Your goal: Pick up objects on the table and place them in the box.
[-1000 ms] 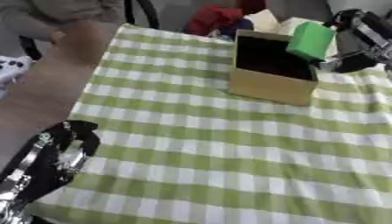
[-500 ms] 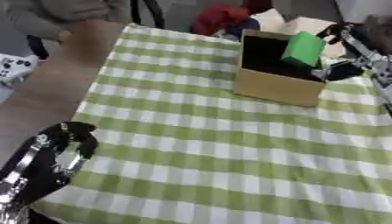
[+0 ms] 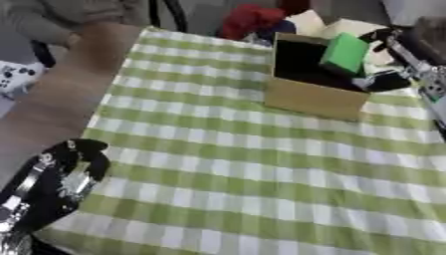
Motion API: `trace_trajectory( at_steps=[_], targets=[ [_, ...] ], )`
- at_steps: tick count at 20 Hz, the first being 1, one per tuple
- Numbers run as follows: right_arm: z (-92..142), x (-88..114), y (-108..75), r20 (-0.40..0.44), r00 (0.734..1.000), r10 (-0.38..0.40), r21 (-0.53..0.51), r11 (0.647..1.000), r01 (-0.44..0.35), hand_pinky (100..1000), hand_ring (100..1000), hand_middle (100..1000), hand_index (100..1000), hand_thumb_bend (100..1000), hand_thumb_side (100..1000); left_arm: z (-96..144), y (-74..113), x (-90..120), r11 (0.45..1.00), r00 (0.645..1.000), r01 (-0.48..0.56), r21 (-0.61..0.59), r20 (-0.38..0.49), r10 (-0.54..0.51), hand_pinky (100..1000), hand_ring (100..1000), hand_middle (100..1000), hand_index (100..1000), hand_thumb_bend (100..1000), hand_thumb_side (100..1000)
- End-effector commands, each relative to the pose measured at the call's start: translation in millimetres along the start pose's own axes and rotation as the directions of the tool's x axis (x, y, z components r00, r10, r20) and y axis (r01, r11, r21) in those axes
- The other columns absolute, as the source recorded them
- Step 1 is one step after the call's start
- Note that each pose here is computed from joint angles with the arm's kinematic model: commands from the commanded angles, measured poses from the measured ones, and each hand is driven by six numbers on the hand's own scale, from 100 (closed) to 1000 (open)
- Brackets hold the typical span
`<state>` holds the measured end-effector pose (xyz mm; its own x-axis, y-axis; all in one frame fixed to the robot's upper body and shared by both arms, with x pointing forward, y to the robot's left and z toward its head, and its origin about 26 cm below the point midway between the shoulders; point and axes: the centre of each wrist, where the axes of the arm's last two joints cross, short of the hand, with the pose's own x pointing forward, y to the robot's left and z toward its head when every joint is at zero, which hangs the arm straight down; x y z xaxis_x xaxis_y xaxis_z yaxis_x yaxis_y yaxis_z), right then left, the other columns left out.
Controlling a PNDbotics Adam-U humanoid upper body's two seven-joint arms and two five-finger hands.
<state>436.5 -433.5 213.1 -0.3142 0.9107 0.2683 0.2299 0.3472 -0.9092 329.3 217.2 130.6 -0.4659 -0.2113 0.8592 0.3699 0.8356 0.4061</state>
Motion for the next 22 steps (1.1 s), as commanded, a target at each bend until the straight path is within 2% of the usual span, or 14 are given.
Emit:
trace_trajectory(
  at_steps=[1, 8, 14, 18, 22],
  targets=[
    [-3.3, 2.1, -15.1, 0.019, 0.999, 0.030, -0.033, 0.999, -0.029, 759, 863, 724, 913, 483, 265, -2.7, 3.0, 8.1, 1.000, 1.000, 0.012, -0.003, 0.028, -0.012, 932, 620, 539, 723, 365, 505],
    [-4.3, 6.6, -16.1, 0.039, 0.999, 0.034, -0.049, 0.998, -0.032, 761, 868, 747, 955, 486, 307, -2.1, 3.2, 7.0, 1.000, 1.000, 0.011, -0.001, 0.023, -0.011, 932, 621, 539, 723, 365, 505],
    [-3.3, 12.5, -21.4, 0.060, 0.998, 0.016, -0.081, 0.997, -0.011, 756, 866, 738, 944, 468, 303, -0.6, 4.0, 5.4, 1.000, 1.000, 0.009, 0.009, 0.018, -0.009, 933, 621, 540, 723, 364, 505],
    [-1.0, 21.5, -26.8, 0.101, 0.994, -0.033, -0.105, 0.994, 0.043, 751, 869, 724, 918, 425, 299, 2.3, 5.2, 2.0, 1.000, 1.000, 0.006, 0.028, 0.003, -0.006, 933, 621, 540, 723, 365, 504],
    [2.1, 39.0, -34.1, 0.168, 0.980, -0.110, -0.098, 0.987, 0.128, 748, 870, 717, 908, 400, 279, 4.4, 5.9, -0.9, 0.999, 1.000, 0.003, 0.045, -0.009, -0.003, 934, 623, 542, 723, 368, 501]
  ],
)
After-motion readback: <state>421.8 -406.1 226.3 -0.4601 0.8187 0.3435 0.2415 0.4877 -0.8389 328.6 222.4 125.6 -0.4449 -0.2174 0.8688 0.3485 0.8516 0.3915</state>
